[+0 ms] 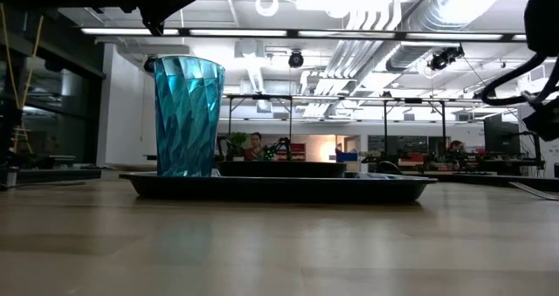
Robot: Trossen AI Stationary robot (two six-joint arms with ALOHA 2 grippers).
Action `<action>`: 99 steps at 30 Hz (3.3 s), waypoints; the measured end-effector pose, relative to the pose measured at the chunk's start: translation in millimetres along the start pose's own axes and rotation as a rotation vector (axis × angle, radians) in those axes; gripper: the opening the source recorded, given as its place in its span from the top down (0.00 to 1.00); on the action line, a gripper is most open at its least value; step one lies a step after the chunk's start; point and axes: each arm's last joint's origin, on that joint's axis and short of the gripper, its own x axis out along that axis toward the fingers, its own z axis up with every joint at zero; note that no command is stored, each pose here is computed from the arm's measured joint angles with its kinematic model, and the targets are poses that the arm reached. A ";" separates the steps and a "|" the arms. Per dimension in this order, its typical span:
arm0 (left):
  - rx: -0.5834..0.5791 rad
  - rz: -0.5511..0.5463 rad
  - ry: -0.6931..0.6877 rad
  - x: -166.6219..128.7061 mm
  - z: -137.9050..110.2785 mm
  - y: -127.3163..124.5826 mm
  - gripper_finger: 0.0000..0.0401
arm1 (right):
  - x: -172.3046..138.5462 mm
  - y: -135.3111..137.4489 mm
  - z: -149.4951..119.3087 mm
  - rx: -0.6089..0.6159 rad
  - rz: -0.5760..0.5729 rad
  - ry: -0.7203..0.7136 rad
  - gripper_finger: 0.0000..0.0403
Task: Pick and place plate/cup/fork/spoon on tray
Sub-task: Put the orange fork on the left side of the black plate on the black serving tray
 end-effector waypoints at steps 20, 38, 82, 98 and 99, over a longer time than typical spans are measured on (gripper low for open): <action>-0.025 0.000 0.001 0.0 -0.1 0.0 0.43 | 4.9 1.5 1.8 -0.034 0.034 -0.026 0.92; -0.025 0.001 0.000 0.1 0.0 0.1 0.43 | -124.8 33.4 7.1 -0.308 -0.014 -0.388 0.92; -0.025 0.001 -0.001 0.1 0.1 0.0 0.43 | -109.1 172.8 234.8 -1.038 -0.141 -0.471 0.89; -0.025 0.001 0.000 0.1 0.0 0.1 0.43 | -109.3 171.6 237.4 -1.002 -0.120 -0.469 0.78; -0.025 0.002 0.000 0.1 0.0 0.1 0.43 | -109.3 171.6 237.3 -1.002 -0.120 -0.469 0.78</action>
